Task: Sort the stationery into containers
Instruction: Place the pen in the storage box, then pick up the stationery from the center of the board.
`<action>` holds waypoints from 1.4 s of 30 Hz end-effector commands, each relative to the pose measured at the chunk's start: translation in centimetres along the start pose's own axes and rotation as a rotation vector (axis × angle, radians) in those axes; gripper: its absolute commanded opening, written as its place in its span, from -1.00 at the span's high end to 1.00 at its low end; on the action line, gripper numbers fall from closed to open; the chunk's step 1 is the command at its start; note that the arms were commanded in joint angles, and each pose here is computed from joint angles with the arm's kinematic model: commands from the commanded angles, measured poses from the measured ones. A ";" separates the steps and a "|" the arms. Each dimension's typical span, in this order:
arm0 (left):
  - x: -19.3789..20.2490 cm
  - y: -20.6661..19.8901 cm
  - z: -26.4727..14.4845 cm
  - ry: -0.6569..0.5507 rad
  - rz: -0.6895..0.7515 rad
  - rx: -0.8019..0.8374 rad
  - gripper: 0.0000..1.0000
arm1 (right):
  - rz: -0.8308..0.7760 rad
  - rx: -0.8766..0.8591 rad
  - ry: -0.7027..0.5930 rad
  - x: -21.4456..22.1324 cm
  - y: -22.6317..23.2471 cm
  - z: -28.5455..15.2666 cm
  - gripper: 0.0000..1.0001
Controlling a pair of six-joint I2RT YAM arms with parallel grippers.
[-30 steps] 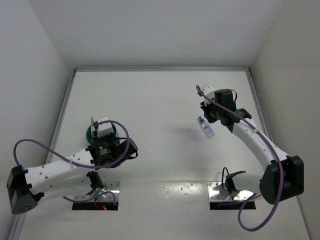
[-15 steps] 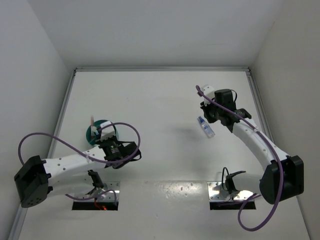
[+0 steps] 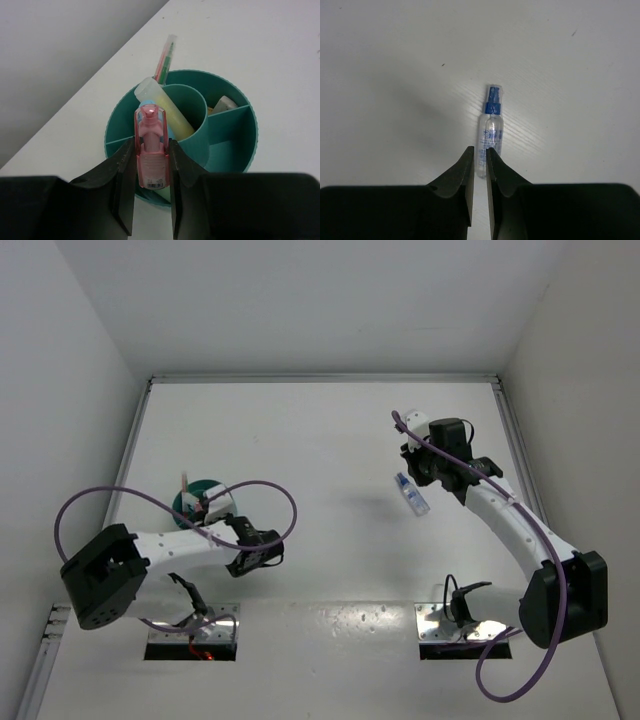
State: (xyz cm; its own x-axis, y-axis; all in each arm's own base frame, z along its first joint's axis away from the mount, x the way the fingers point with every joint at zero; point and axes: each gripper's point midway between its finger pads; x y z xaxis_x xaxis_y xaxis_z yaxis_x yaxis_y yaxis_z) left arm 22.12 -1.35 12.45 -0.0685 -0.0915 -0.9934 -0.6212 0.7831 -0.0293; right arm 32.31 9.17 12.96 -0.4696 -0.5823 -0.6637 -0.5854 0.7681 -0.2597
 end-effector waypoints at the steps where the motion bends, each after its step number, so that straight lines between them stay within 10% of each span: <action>1: -1.7 -0.4 0.3 -0.057 -0.080 0.000 1.00 | -0.010 0.005 -0.030 -0.8 -0.3 -0.2 0.70; 14: -2.2 -0.6 0.2 -0.057 -0.121 0.002 -0.01 | -0.010 0.005 -0.030 -0.8 -0.3 -0.2 0.70; 19: -2.3 -0.7 0.2 -0.048 -0.139 -0.001 -0.05 | -0.010 0.005 -0.030 -0.8 -0.3 -0.2 0.70; 24: -3.8 -2.9 -1.6 -0.034 -0.174 0.099 0.81 | -0.010 0.005 -0.030 -0.8 -0.3 -0.2 0.70; 29: -7.2 -7.3 -5.8 0.007 -0.186 0.276 1.00 | -0.021 0.005 -0.030 -0.8 -0.4 -0.2 0.70; 30: -7.0 -8.7 -7.3 0.018 -0.125 0.332 1.00 | -0.030 0.005 -0.030 -0.8 -0.4 -0.2 0.60; 32: -8.1 -11.8 -9.8 0.021 0.003 0.409 1.00 | -0.039 0.015 -0.005 -0.3 -0.6 0.2 -0.44; 34: -8.2 -14.3 -13.1 0.025 0.045 0.511 0.56 | -0.052 0.037 0.024 0.3 -1.1 0.5 -0.99; 37: -9.7 -16.5 -15.6 0.116 0.089 0.599 -0.25 | -0.068 0.027 0.125 2.4 -1.1 2.4 -1.00; 39: -10.8 -17.6 -16.4 0.261 0.033 0.674 -0.38 | -0.076 -0.002 0.178 3.1 -0.9 3.5 -0.57; 40: -11.2 -17.9 -15.4 0.316 -0.003 0.680 -0.99 | -0.082 -0.044 0.225 4.3 -0.2 4.6 -0.39; 42: -14.8 -18.8 -16.3 0.382 -0.135 0.830 -0.99 | -0.081 -0.062 0.258 5.0 0.0 5.6 -0.25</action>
State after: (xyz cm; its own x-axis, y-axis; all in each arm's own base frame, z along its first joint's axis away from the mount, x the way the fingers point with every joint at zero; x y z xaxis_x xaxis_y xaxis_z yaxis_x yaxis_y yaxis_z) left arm 21.78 -23.05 24.03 -0.3064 -0.1917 -0.9324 -0.0826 0.9812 -0.1746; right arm 32.92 8.06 6.50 -0.5593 -0.6755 -0.4805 -0.6497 0.7172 -0.2521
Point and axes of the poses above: each gripper's point midway between its finger pads, its own z axis out along the fingers, its own y axis along the line the jaws close on, x = y × z, and after that the axes turned 10 degrees about -z, right-handed
